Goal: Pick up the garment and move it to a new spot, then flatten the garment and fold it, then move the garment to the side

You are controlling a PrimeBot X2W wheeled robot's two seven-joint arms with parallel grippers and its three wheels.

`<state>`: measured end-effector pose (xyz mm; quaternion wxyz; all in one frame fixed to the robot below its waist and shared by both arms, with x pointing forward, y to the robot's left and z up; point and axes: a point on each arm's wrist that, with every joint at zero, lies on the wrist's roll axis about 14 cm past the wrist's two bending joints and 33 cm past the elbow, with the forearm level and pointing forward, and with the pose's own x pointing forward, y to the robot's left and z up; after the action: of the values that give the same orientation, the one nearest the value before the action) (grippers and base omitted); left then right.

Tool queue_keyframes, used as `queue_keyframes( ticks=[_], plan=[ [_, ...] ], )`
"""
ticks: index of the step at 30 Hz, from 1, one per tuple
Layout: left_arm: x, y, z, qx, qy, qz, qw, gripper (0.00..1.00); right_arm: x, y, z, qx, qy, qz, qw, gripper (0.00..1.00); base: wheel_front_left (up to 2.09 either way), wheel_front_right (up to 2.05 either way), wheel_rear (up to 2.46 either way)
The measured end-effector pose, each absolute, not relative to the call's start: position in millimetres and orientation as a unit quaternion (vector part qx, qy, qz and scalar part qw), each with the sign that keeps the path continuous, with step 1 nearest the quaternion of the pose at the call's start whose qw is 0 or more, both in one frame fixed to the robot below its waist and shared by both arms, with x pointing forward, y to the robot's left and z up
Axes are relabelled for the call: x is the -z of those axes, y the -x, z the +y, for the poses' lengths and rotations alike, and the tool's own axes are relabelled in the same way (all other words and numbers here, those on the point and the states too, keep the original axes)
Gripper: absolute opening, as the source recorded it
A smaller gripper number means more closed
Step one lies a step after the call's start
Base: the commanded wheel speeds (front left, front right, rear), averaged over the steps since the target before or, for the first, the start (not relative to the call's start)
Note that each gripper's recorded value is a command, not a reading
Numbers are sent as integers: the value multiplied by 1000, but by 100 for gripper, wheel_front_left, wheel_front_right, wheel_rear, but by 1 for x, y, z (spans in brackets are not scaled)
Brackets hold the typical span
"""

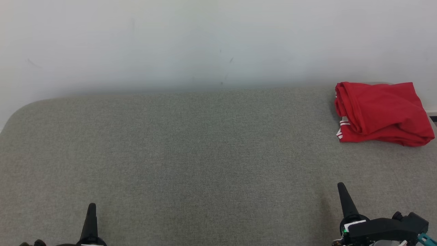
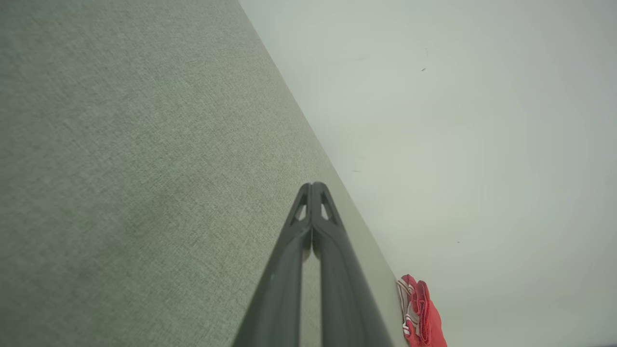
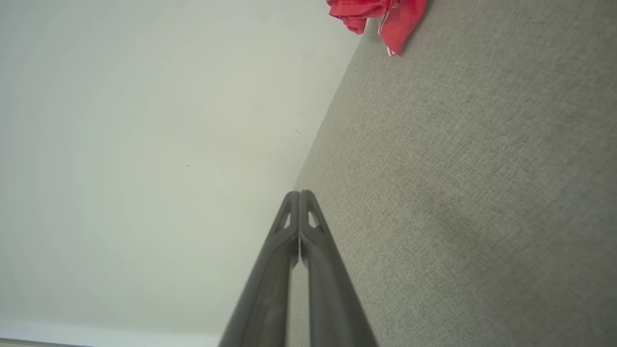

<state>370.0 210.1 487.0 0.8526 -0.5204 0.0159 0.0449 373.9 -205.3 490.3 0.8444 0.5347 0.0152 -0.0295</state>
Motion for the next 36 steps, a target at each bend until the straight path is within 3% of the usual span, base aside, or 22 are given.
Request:
queue_keyframes(
  ticks=[36],
  plan=[
    [-498, -383, 203, -18, 657, 8, 754, 0, -500, -384, -202, 14, -659, 7, 752, 0, 0, 0, 0]
  ],
)
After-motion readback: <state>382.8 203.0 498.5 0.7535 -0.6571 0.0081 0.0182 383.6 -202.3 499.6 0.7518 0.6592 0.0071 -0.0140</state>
